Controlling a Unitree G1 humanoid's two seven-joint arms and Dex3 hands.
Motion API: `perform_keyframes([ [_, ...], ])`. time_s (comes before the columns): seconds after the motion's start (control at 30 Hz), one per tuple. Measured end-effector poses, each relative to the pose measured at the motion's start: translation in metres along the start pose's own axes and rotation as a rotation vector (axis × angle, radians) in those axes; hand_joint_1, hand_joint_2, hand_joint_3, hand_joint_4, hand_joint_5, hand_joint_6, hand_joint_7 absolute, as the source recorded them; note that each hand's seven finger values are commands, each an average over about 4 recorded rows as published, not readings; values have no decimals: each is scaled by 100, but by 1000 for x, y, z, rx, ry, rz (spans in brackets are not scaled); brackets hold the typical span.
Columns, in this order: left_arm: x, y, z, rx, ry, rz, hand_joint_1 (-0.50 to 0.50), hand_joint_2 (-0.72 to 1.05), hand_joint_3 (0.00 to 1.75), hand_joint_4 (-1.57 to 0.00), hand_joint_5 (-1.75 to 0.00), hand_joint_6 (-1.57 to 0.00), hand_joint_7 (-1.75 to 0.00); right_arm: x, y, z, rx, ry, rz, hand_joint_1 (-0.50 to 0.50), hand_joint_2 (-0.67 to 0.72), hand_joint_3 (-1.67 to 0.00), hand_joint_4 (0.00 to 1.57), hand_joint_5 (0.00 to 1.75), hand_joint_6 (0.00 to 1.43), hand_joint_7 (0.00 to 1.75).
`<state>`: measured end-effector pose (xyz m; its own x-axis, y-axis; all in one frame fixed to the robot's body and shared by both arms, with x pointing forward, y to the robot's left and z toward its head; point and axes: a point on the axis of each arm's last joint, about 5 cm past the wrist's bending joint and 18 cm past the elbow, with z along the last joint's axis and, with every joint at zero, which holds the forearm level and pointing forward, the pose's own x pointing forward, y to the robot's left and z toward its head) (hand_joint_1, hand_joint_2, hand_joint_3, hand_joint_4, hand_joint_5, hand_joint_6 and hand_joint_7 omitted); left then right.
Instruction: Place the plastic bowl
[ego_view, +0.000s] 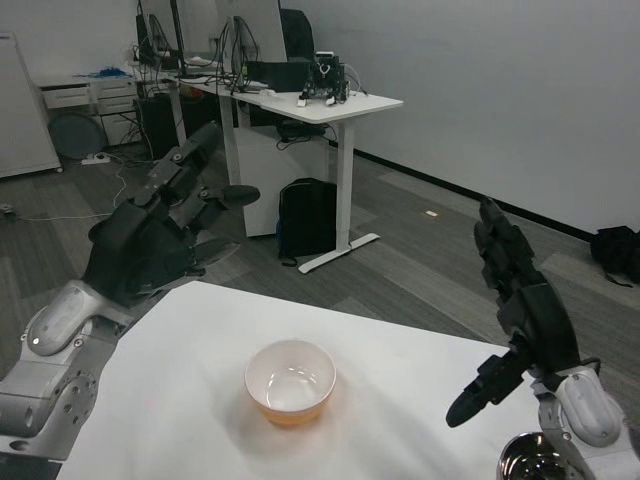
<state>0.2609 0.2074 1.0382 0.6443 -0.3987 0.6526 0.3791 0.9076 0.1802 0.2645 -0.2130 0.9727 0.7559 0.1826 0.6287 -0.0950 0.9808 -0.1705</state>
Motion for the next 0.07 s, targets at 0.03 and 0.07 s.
perform_keyframes([
  [0.03, 0, 0, 0, -1, 1, 2, -50, 105, 2, 0, -92, 0, 0, 0, 0, 0, 1, 0, -1, -46, 47, 0, 0, 0, 0, 0],
  [0.07, 0, 0, 0, -2, 1, 3, -50, 105, 3, 0, -92, 0, 0, 0, 0, 0, 1, 0, -1, -46, 47, 0, 0, 0, 0, 0],
])
